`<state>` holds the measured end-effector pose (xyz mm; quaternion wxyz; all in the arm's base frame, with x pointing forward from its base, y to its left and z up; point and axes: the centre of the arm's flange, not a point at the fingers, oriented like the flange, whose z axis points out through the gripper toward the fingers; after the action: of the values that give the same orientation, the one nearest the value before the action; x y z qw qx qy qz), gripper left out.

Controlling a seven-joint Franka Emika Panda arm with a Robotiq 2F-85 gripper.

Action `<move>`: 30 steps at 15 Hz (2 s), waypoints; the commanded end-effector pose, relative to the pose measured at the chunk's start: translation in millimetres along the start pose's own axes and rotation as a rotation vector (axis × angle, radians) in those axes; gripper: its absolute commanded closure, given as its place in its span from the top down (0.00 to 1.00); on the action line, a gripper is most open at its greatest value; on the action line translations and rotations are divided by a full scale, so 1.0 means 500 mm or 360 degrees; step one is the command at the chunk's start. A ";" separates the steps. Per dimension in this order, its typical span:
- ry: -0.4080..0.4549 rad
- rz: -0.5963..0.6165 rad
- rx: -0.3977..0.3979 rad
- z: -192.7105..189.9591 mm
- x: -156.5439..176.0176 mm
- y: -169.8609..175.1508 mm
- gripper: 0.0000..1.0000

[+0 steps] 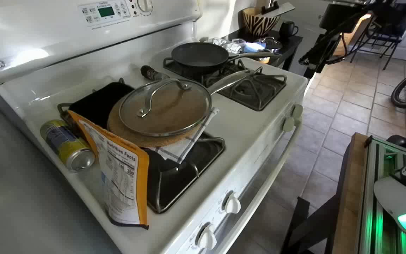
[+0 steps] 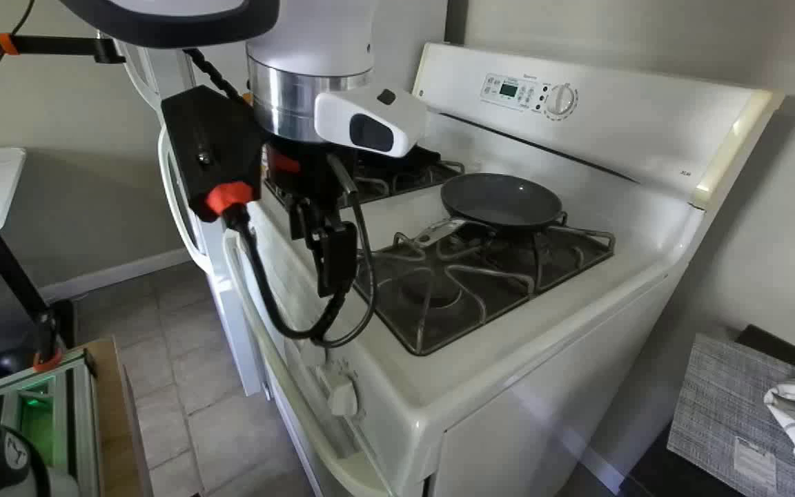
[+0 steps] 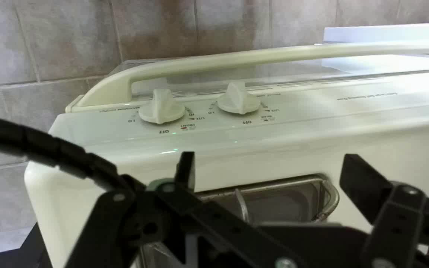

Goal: Move the pan to the left side of the stove

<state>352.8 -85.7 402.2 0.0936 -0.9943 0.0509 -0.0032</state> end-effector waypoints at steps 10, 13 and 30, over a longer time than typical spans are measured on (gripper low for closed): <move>0.0087 -0.0017 0.0005 -0.006 0.006 -0.004 1.00; 0.0340 -0.0128 -0.0117 -0.074 0.026 -0.003 1.00; 0.0760 -0.0680 -0.0403 -0.194 0.258 -0.019 1.00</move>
<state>480.7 -107.7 498.7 -0.0479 -0.9574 -0.1381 -0.2489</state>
